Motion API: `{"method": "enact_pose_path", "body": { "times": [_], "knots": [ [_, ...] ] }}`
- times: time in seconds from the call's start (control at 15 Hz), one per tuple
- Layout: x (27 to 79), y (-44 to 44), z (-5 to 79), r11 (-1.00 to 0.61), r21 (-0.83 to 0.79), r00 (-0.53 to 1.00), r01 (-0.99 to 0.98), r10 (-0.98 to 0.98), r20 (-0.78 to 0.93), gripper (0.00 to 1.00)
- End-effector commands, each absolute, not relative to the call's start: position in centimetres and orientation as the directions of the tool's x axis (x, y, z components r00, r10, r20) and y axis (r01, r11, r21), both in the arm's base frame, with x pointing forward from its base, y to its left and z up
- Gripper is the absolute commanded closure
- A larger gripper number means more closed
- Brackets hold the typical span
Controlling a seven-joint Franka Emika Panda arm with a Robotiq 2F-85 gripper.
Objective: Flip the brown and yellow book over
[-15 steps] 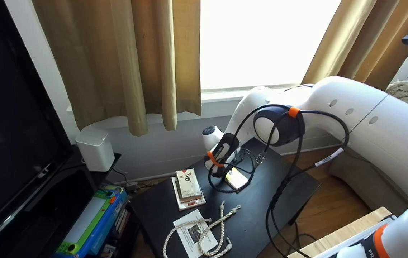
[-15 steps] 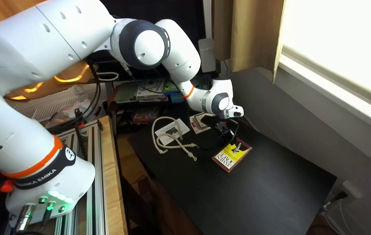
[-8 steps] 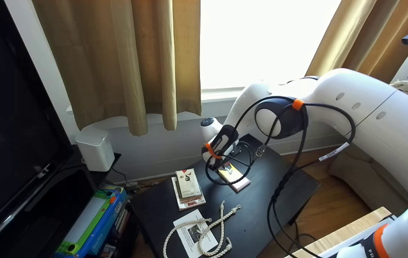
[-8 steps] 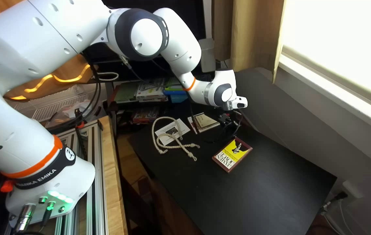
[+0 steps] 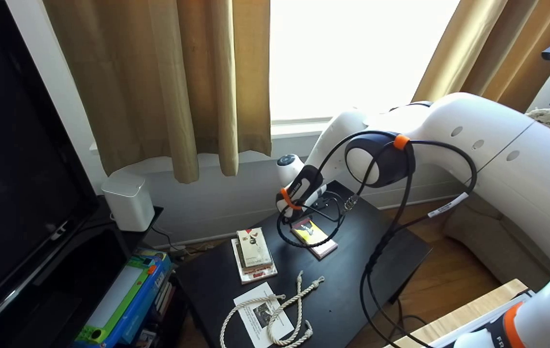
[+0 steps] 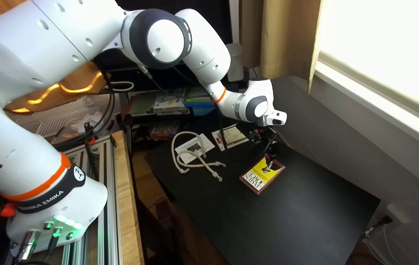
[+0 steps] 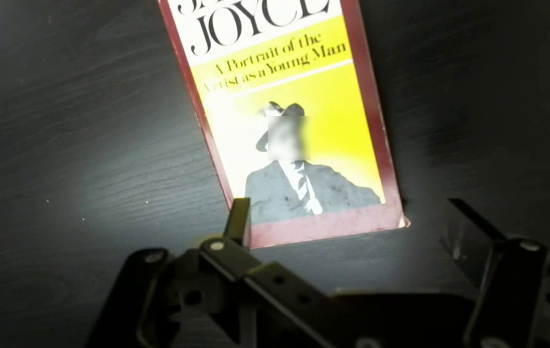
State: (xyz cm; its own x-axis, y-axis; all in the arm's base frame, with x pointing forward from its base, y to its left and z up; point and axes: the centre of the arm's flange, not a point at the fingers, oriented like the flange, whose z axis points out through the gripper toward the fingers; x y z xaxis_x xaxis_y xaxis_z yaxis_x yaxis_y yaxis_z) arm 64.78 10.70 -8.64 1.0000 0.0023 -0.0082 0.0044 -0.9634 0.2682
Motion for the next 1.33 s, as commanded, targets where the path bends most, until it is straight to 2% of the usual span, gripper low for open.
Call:
{"method": "enact_pose_path", "body": {
  "times": [0.0, 0.4, 1.07, 1.13, 1.27],
  "knots": [
    [65.4, 10.1, -10.6, -0.969, 0.22, 0.994, -0.112, -0.111, 0.019, 0.0],
    [67.0, 9.0, -11.6, -0.955, 0.185, 0.973, -0.232, -0.229, 0.036, 0.0],
    [67.8, 8.6, -14.0, -0.94, 0.124, 0.948, -0.319, -0.318, 0.021, 0.0],
    [67.8, 8.6, -14.1, -0.939, 0.121, 0.947, -0.322, -0.322, 0.018, 0.02],
    [67.8, 8.6, -14.2, -0.938, 0.116, 0.944, -0.328, -0.329, 0.008, 0.27]
  ]
}}
